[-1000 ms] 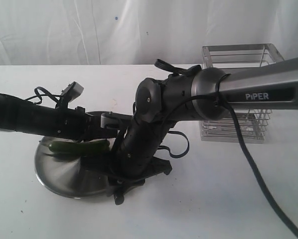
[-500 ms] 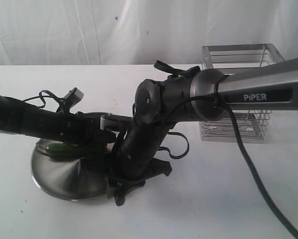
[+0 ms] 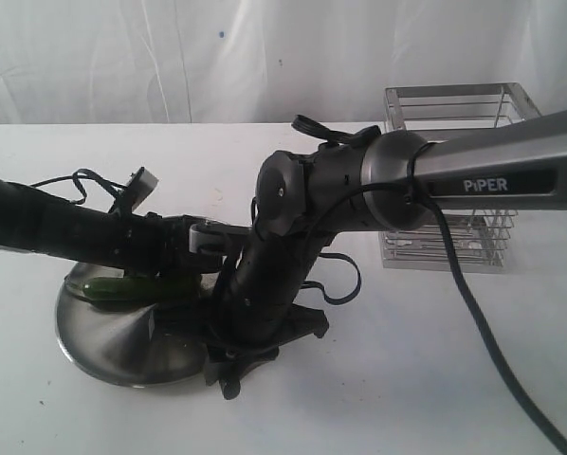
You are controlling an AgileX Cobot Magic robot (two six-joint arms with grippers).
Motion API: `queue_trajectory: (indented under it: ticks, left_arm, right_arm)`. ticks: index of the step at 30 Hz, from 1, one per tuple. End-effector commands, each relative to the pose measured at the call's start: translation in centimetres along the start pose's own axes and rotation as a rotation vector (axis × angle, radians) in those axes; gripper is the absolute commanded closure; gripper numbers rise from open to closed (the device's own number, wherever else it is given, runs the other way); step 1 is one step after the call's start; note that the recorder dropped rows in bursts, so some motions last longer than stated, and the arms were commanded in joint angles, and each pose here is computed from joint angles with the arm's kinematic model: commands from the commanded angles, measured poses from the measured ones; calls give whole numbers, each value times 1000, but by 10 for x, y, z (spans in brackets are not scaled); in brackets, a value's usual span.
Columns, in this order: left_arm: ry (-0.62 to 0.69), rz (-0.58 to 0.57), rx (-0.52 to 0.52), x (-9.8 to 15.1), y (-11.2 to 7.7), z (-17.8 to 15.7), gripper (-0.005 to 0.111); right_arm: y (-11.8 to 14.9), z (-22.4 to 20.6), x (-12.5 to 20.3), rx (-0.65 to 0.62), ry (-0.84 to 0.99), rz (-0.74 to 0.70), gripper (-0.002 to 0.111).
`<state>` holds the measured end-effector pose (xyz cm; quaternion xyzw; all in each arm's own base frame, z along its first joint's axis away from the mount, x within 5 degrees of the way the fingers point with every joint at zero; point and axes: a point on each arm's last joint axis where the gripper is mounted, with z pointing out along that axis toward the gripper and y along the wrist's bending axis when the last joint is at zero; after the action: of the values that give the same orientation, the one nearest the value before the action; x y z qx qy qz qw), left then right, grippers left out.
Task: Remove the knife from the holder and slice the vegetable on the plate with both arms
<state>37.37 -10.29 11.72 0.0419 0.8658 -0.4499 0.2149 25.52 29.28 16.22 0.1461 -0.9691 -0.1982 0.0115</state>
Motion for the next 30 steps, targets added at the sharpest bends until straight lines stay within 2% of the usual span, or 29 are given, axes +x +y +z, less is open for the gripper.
queue_trajectory:
  ticks: [1, 7, 9, 11, 13, 16, 19, 24, 30]
  left_arm:
    - [-11, 40, 115, -15, -18, -2, 107]
    - [-97, 105, 51, -35, -32, -22, 107]
    - [-62, 148, 20, -34, -37, -28, 107]
    - [17, 187, -66, -29, -36, -33, 107]
    - [58, 160, -159, -24, -31, -38, 107]
    - [103, 165, -218, -17, -26, -41, 107]
    - [164, 166, -201, -7, -28, -43, 107]
    - [141, 183, -214, -4, -31, -47, 107]
    - [153, 195, -125, -1, -44, -40, 107]
  right_arm:
    - [2, -4, 0, -6, -10, -7, 108]
    - [2, -4, -1, -8, -16, -6, 108]
    - [2, -4, -1, -8, -16, -6, 108]
    - [2, -4, -1, -8, -16, -6, 108]
    - [2, -4, -1, -9, -21, -6, 108]
    - [2, -4, -1, -9, -21, -6, 108]
    - [2, -4, -2, -10, -28, -6, 108]
    - [2, -4, -3, -12, -38, -6, 108]
    - [3, -4, -3, -13, -42, -6, 108]
